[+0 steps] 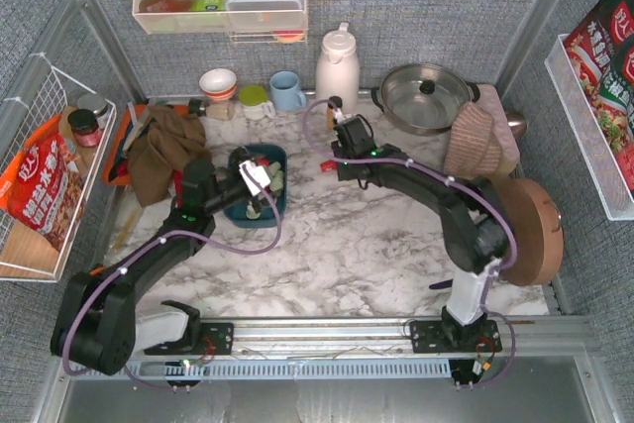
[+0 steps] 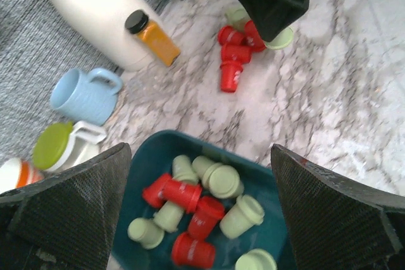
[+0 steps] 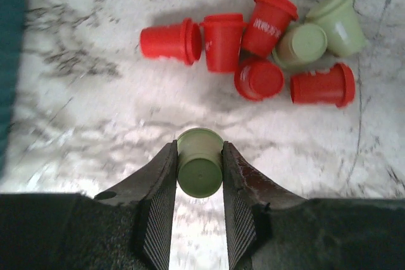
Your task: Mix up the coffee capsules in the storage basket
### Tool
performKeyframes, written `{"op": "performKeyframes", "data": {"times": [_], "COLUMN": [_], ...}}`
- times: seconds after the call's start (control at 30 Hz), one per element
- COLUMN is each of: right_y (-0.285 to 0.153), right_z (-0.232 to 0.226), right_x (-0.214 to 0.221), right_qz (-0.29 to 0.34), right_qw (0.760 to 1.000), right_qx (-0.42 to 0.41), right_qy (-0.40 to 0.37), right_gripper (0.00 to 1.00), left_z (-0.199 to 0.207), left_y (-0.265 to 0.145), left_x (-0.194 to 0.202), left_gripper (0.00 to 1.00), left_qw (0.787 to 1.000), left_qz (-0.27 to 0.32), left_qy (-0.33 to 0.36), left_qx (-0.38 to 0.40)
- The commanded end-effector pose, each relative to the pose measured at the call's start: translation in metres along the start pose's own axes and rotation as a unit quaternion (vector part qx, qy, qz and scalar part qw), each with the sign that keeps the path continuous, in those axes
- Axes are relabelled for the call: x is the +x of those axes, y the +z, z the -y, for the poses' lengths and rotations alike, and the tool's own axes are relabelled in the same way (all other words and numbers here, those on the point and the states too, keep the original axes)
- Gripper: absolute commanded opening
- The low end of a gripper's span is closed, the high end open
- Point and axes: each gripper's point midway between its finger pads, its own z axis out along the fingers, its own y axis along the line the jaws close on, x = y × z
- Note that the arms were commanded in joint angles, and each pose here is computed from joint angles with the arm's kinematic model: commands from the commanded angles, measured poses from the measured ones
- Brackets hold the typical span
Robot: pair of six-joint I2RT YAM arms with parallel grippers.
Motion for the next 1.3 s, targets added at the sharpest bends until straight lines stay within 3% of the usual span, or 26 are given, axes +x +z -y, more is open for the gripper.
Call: {"op": "performKeyframes", "data": {"times": [0.0,0.17,0.3,0.43,0.73,0.97,1.27], "right_y": [-0.044,-0.098,-0.136,-0.162,-0.176,-0.18,-0.182], "right_z": [-0.019,-0.054,-0.078,-0.095,-0.105,-0.111,-0.114], "right_x": [-0.023,-0.024,-0.017,-0.015,-0.016,-0.016,-0.016], "right_qz": [0.064,0.141,0.191,0.208,0.216,0.218,0.218], "right_qw": [0.994,0.963,0.922,0.889,0.876,0.871,0.87], "right_qx": [-0.079,-0.224,-0.331,-0.401,-0.427,-0.435,-0.438], "right_qy": [0.038,0.054,0.058,0.072,0.064,0.061,0.057], "right_gripper": [0.18,0.18,0.18,0.18,0.18,0.18,0.18], "left_z": [0.004,0.033,0.059,0.072,0.084,0.096,0.102], "left_y": [0.014,0.032,0.041,0.048,0.05,0.044,0.043], "left_x": [-0.035,-0.036,-0.035,-0.034,-0.041,-0.057,-0.063], "left_gripper": [0.99,0.99,0.99,0.99,0.99,0.72,0.5], "left_qw": [0.995,0.992,0.991,0.99,0.986,0.978,0.975], "left_qz": [0.096,0.105,0.102,0.098,0.117,0.152,0.16], "left_qy": [-0.017,-0.036,-0.028,-0.025,-0.019,-0.006,0.002], "left_qx": [0.011,0.057,0.082,0.095,0.119,0.142,0.153]}}
